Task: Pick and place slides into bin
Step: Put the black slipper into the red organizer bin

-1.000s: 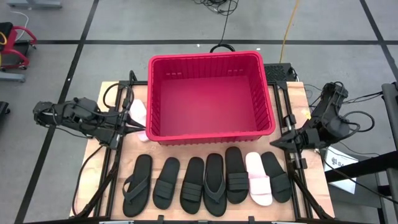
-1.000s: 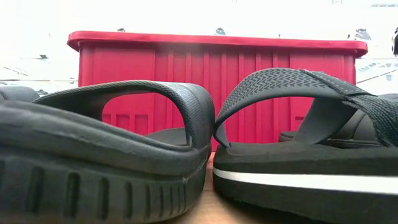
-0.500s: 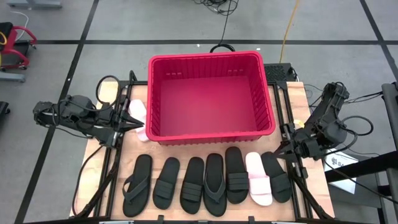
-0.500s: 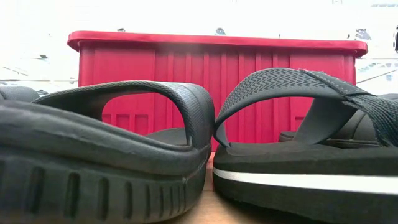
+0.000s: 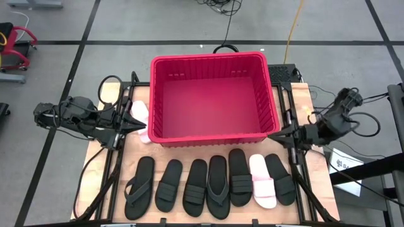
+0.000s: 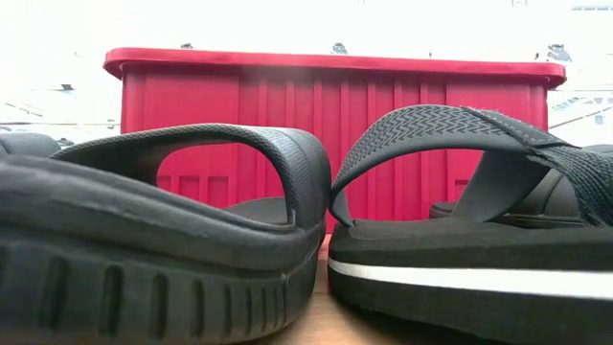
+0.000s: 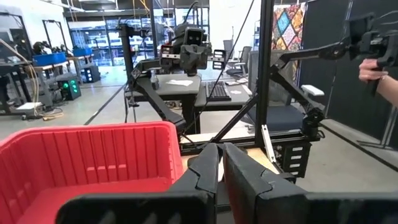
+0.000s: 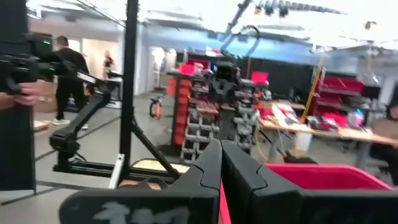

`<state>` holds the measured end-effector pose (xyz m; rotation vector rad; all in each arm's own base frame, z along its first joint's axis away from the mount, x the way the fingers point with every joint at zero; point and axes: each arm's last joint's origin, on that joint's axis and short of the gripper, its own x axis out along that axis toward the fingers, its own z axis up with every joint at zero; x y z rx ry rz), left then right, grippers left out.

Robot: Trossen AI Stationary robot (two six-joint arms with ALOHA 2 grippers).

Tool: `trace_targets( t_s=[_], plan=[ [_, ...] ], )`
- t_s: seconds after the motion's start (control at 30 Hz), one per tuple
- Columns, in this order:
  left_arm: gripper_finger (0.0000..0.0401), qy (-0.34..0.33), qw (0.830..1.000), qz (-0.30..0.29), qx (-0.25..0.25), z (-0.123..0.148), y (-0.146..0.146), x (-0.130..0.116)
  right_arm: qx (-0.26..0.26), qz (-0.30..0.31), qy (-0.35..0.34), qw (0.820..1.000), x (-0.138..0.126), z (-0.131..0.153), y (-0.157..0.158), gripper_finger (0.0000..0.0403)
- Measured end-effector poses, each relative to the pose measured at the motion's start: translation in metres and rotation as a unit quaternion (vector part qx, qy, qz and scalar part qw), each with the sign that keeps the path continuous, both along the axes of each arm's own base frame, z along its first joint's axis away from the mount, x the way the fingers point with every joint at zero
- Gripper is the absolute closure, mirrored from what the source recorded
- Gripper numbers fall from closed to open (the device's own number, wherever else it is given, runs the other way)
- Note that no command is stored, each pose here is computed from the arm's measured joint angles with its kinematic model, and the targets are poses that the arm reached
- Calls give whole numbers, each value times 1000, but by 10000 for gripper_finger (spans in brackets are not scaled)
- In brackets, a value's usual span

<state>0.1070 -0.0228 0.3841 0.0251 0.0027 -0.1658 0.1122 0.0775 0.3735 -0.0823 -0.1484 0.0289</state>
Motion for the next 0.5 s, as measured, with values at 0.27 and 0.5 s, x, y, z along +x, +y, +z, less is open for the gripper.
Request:
trace_targets(
  t_s=[0.27, 0.5],
  plan=[
    [375, 0, 1000, 1, 0, 0, 0, 0, 26, 44, 114, 992, 18, 16, 2, 403],
    [375, 3, 1000, 1, 13, -1, 0, 2, 103, 115, 221, 963, 26, 8, 8, 403]
  ],
)
